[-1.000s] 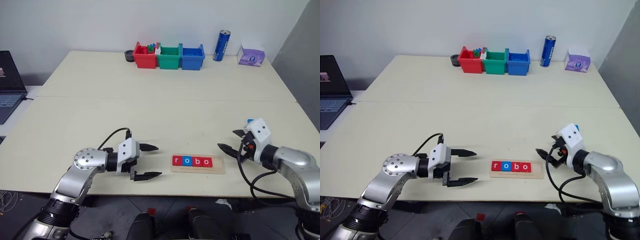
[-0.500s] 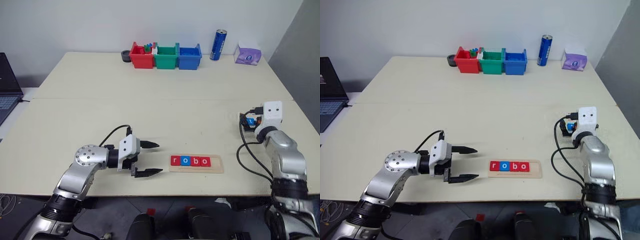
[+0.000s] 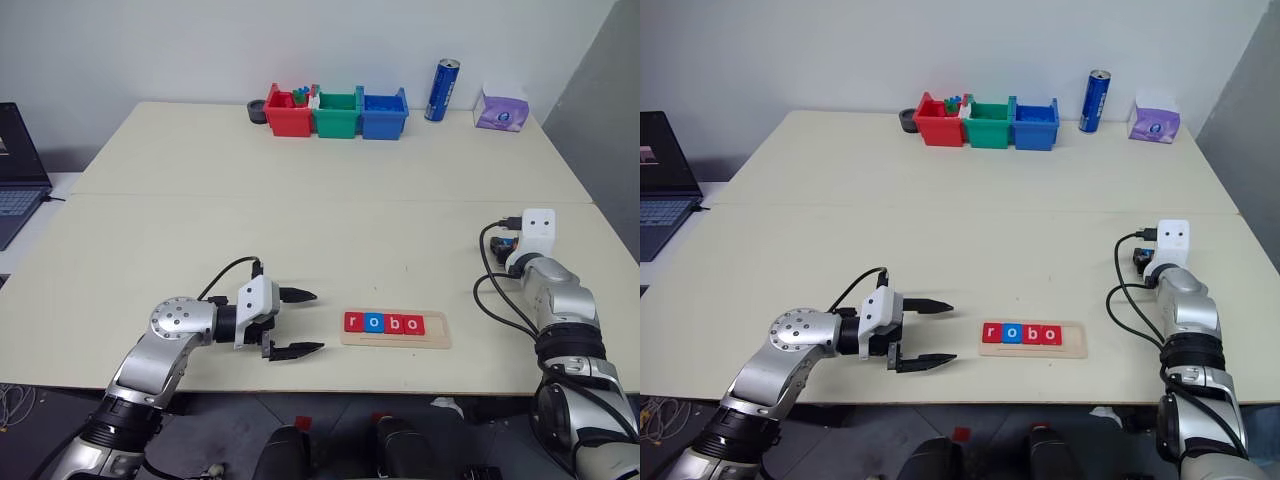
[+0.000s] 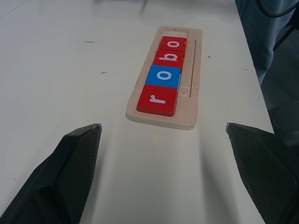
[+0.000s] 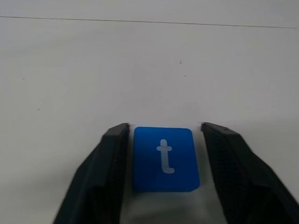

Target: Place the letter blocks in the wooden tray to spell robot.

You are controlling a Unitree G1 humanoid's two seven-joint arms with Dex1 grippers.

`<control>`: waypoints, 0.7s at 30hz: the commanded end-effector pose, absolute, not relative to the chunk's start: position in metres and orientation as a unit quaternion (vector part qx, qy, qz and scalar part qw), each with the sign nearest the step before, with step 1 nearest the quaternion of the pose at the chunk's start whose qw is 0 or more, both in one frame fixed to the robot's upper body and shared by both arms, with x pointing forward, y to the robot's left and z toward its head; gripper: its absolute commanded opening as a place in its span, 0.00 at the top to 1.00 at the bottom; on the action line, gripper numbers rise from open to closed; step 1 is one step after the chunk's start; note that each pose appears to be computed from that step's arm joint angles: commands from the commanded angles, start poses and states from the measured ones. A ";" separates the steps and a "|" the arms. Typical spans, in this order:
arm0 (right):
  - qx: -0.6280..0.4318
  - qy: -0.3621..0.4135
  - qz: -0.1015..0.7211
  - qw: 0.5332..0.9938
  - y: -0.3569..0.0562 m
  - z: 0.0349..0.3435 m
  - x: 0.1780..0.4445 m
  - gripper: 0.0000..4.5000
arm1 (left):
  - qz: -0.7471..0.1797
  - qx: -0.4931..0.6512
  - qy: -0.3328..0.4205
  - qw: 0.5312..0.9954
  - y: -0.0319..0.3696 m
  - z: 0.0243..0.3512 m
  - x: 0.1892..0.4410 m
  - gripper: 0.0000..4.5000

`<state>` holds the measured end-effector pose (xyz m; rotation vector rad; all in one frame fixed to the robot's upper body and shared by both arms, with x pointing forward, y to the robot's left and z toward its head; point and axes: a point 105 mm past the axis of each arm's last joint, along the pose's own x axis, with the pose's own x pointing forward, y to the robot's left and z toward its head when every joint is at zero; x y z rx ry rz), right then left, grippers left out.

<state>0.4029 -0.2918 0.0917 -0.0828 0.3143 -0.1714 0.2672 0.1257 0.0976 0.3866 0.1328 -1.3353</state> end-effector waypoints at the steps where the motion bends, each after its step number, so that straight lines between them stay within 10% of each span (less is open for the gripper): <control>1: -0.028 0.173 -0.097 0.980 -0.293 0.081 0.392 0.68 | -0.611 0.192 0.038 0.767 0.125 0.111 0.268 0.00; 15: -0.005 0.185 -0.087 0.979 -0.219 0.064 0.264 0.68 | -0.620 0.194 0.039 0.759 0.126 0.106 0.270 0.00; 21: 0.033 0.203 -0.128 0.970 -0.208 0.048 0.256 0.68 | -0.628 0.197 0.035 0.752 0.123 0.104 0.272 0.00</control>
